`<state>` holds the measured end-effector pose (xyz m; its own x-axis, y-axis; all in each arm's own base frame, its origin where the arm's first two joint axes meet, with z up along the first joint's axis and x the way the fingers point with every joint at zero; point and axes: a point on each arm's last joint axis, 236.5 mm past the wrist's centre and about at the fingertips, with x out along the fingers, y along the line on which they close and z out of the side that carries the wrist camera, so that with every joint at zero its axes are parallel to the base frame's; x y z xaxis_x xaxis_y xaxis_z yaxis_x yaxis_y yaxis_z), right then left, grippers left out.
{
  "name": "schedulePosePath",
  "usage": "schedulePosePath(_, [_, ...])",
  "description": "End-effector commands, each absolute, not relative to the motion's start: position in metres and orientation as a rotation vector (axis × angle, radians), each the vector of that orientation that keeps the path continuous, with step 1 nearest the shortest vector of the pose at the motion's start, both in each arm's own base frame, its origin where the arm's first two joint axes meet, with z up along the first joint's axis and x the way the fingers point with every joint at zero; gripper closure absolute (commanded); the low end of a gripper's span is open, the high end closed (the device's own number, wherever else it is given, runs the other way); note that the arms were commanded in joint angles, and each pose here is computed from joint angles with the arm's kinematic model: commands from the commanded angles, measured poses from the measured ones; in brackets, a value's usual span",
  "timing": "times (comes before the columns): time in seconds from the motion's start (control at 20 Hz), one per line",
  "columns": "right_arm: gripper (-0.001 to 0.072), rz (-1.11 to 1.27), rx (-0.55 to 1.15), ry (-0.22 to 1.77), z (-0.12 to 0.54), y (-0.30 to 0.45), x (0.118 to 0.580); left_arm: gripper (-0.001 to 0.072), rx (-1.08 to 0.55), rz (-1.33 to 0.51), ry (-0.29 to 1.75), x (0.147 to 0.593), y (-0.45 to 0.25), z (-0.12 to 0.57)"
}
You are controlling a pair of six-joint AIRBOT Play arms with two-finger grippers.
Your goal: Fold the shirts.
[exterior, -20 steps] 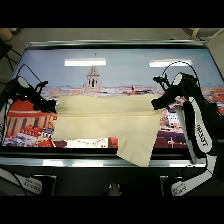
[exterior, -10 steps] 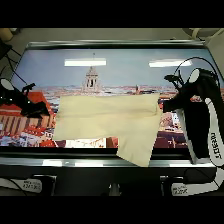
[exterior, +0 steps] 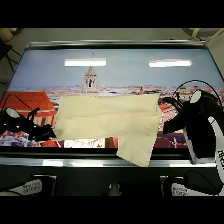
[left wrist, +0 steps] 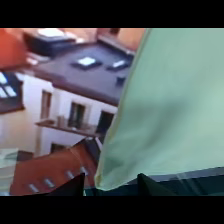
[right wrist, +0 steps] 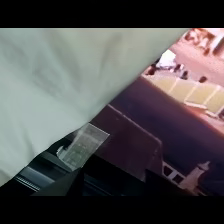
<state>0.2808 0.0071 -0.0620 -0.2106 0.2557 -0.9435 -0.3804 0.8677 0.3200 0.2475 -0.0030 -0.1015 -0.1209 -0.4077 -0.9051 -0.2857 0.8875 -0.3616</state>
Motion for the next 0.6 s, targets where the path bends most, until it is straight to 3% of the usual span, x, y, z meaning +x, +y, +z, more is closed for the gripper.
schedulePosePath(0.0, [0.0321, 0.586, -0.099, 1.67, -0.065, 0.008, 0.28, 0.032, -0.601, -0.108, 1.631, 0.261, -0.013, -0.106])
schedulePosePath(0.05, [0.0277, 0.591, -0.09, 1.666, -0.065, 0.011, 0.28, 0.0334, -0.619, -0.11, 1.624, 0.262, -0.017, -0.107])
schedulePosePath(0.1, [0.0276, 0.604, -0.067, 1.662, -0.065, 0.016, 0.278, 0.0413, -0.632, -0.104, 1.623, 0.261, -0.019, -0.11])
schedulePosePath(0.15, [0.0275, 0.64, -0.046, 1.64, -0.067, 0.026, 0.275, 0.0586, -0.637, -0.103, 1.628, 0.258, -0.021, -0.113])
schedulePosePath(0.2, [0.0275, 0.674, -0.027, 1.615, -0.068, 0.035, 0.27, 0.0684, -0.636, -0.107, 1.634, 0.255, -0.022, -0.114])
schedulePosePath(0.55, [0.0247, 0.672, 0.177, 1.587, -0.094, 0.076, 0.212, 0.0685, -0.622, -0.123, 1.631, 0.255, -0.021, -0.114])
